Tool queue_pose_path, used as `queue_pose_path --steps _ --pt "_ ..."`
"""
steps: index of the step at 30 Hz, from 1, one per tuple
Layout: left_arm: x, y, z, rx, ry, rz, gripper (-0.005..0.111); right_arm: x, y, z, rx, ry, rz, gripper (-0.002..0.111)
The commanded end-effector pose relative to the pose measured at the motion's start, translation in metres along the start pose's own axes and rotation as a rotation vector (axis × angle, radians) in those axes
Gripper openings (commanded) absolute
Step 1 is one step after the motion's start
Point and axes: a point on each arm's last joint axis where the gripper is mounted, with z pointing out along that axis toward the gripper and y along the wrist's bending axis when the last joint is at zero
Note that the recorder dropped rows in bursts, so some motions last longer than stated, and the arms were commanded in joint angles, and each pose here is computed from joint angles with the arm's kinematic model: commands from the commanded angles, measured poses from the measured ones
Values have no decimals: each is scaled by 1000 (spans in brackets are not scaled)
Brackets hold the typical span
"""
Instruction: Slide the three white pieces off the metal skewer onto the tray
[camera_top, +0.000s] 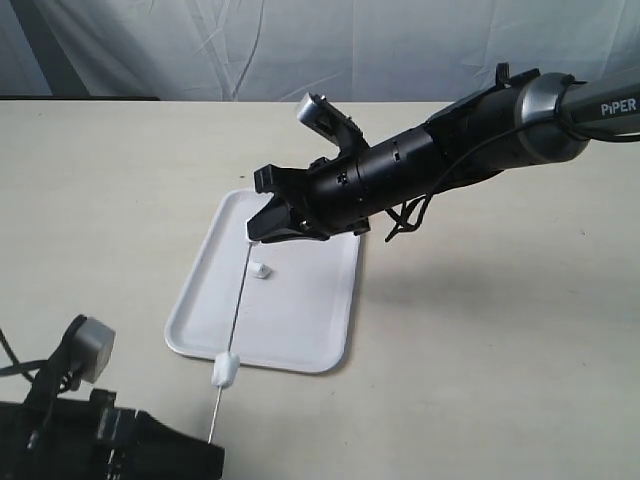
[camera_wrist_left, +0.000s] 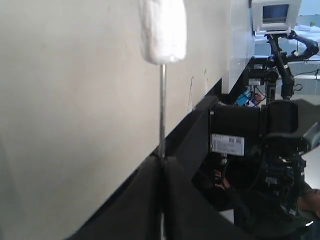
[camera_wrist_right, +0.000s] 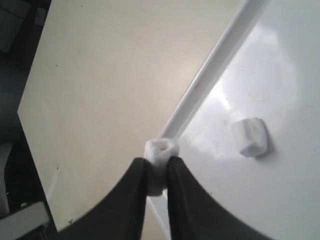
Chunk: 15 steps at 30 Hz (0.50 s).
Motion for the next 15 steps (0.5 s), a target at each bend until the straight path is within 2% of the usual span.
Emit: queue_pose_path --steps 1,9,15 --pt "25 -1 -3 11 36 42 0 -3 -1 -1 24 -19 -21 15" --pt "24 -1 -4 11 34 50 0 -3 -6 -2 75 -22 -49 15" --pt "-4 -3 0 23 -2 48 0 -5 -10 -2 113 -38 -59 15"
